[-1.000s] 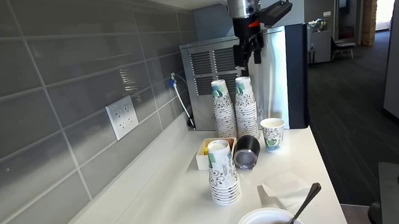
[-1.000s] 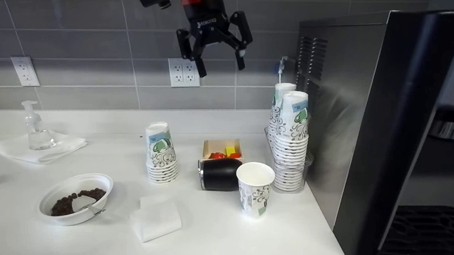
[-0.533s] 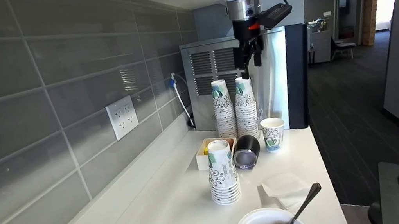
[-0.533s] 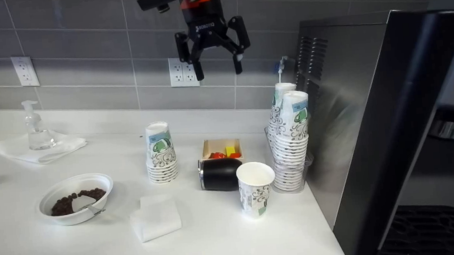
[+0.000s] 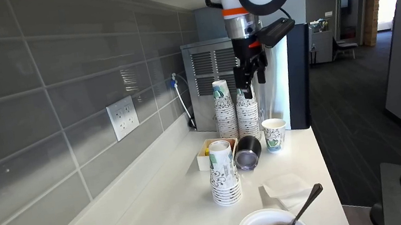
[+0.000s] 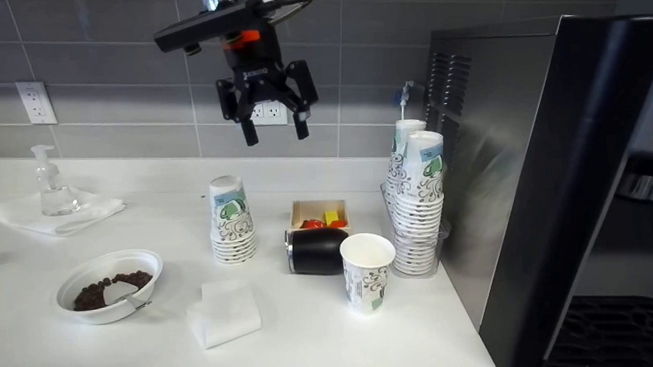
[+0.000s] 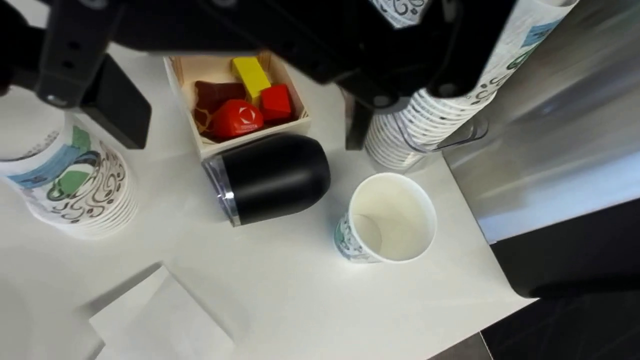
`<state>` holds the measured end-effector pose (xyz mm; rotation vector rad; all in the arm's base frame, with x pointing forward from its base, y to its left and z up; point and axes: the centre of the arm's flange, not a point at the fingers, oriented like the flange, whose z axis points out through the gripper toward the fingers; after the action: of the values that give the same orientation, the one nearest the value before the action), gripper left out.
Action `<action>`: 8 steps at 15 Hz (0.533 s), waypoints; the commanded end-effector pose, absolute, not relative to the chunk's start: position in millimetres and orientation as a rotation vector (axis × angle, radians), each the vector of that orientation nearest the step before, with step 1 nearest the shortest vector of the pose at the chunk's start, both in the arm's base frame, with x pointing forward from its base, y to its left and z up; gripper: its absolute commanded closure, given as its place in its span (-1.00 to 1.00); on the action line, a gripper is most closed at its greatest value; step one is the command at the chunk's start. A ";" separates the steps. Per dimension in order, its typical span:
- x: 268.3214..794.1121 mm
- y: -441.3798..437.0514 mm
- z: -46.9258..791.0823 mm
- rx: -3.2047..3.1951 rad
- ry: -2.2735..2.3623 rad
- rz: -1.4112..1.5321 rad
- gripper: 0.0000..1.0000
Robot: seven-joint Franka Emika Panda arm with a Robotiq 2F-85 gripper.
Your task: Unfold the paper towel
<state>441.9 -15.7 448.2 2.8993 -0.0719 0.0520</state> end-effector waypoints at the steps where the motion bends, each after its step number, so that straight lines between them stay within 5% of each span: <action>1: 432.8 18.2 420.1 2.920 -0.151 0.074 -1.00; 8: 430.5 50.6 360.7 2.998 -0.201 0.081 -1.00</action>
<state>431.5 39.0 386.0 2.9522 -0.1672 0.0651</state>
